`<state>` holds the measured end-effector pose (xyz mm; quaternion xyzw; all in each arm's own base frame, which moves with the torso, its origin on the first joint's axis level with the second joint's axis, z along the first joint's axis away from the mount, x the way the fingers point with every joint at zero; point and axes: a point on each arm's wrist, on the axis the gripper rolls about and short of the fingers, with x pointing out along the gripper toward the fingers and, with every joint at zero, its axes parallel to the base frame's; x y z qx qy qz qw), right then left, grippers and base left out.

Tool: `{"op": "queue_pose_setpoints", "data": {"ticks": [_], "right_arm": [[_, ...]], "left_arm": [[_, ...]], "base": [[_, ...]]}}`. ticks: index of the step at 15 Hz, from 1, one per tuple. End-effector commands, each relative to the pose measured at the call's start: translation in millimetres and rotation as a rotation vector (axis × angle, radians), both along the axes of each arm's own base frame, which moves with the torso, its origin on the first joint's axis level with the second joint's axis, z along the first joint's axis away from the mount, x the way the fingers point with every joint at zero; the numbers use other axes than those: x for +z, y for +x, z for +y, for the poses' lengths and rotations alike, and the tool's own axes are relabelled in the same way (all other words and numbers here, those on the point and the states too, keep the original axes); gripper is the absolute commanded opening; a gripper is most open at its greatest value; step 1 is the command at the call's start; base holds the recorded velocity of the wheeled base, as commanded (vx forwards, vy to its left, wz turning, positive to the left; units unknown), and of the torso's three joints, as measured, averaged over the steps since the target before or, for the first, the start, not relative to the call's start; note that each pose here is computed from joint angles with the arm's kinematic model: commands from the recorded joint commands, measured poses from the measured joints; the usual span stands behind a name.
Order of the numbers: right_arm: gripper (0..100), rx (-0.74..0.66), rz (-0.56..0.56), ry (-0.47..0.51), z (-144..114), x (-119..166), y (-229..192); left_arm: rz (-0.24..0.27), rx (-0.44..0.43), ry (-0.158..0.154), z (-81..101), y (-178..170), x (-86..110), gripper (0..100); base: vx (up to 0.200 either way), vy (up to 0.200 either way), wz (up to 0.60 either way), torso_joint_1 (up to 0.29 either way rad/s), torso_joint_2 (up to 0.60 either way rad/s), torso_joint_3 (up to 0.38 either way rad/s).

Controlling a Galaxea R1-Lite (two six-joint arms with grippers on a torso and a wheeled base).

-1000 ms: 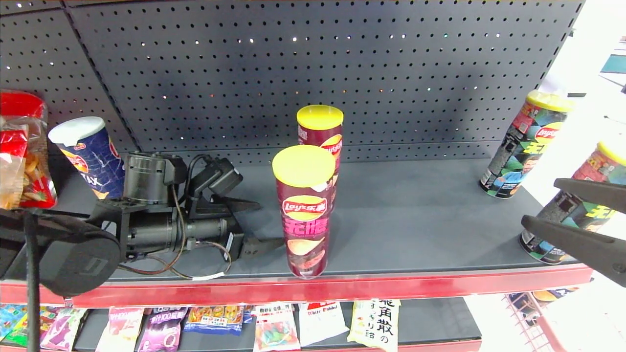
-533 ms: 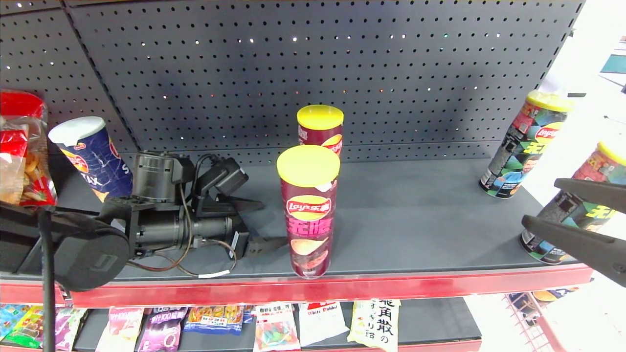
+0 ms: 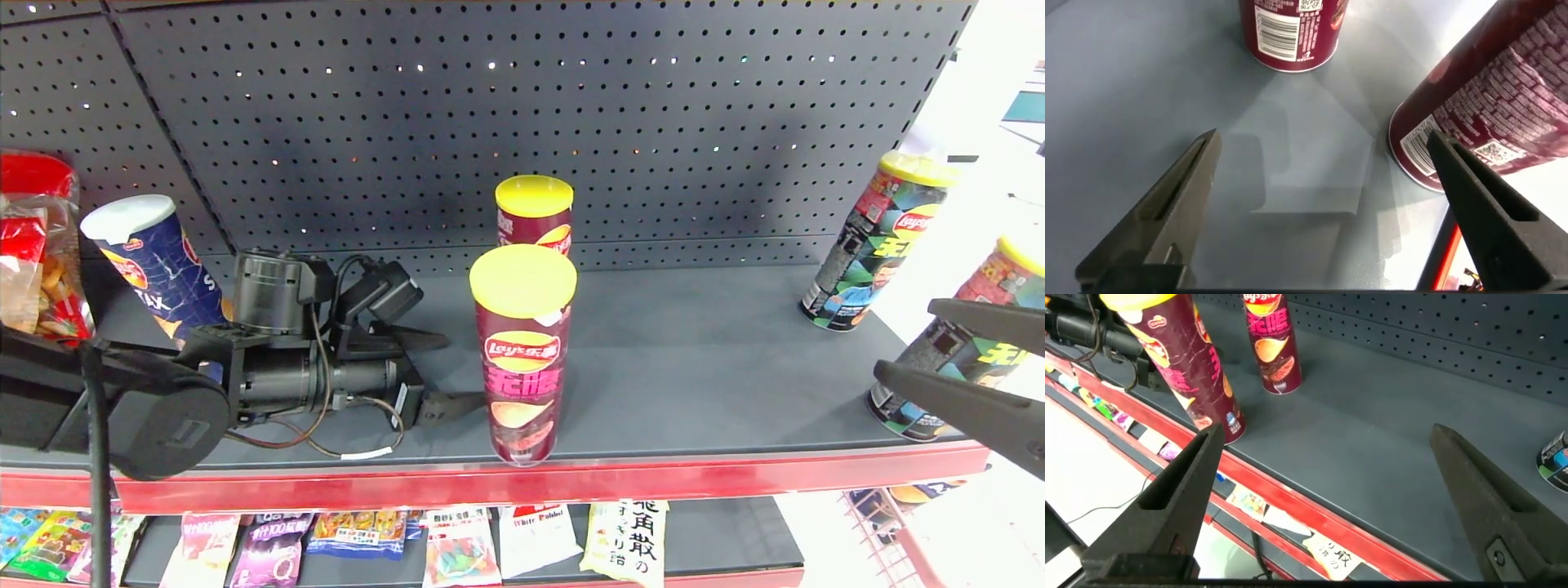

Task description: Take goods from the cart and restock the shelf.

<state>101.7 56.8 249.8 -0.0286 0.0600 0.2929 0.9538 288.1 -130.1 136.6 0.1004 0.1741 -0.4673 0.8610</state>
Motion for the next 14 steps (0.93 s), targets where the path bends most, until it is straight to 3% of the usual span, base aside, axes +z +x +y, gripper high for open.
{"op": "queue_pose_setpoints", "data": {"ticks": [1, 7, 11, 12, 13, 14], "right_arm": [[100, -0.003, -0.001, -0.001, -0.3, 0.2, 0.3], [100, -0.003, 0.004, -0.004, -0.6, -1.6, 0.0], [100, 0.003, 0.074, -0.047, -12.7, -47.6, -23.5], [100, -0.009, 0.065, -0.045, -23.3, -65.5, -42.4], [100, -0.052, 0.053, -0.042, -30.7, -76.1, -52.7], [100, -0.085, 0.048, -0.042, -33.5, -79.9, -55.6]], "left_arm": [[0.001, 0.0, 0.0, -0.6, 0.4, -0.2, 100], [-0.005, 0.021, 0.006, 2.8, -1.8, 1.4, 100], [-0.141, 0.188, -0.011, 44.6, -43.8, 45.2, 100], [-0.226, 0.339, -0.004, 60.6, -70.6, 65.9, 100], [-0.254, 0.457, -0.013, 69.5, -93.0, 75.5, 100], [-0.256, 0.502, -0.021, 73.0, -101.9, 78.6, 100]], "base": [[0.0, 0.0, 0.0, 0.0, 0.0, 0.0], [0.0, 0.0, 0.0, 0.0, 0.0, 0.0], [0.0, 0.0, 0.0, 0.0, 0.0, 0.0], [0.0, 0.0, 0.0, 0.0, 0.0, 0.0], [0.0, 0.0, 0.0, 0.0, 0.0, 0.0], [0.0, 0.0, 0.0, 0.0, 0.0, 0.0]]}}
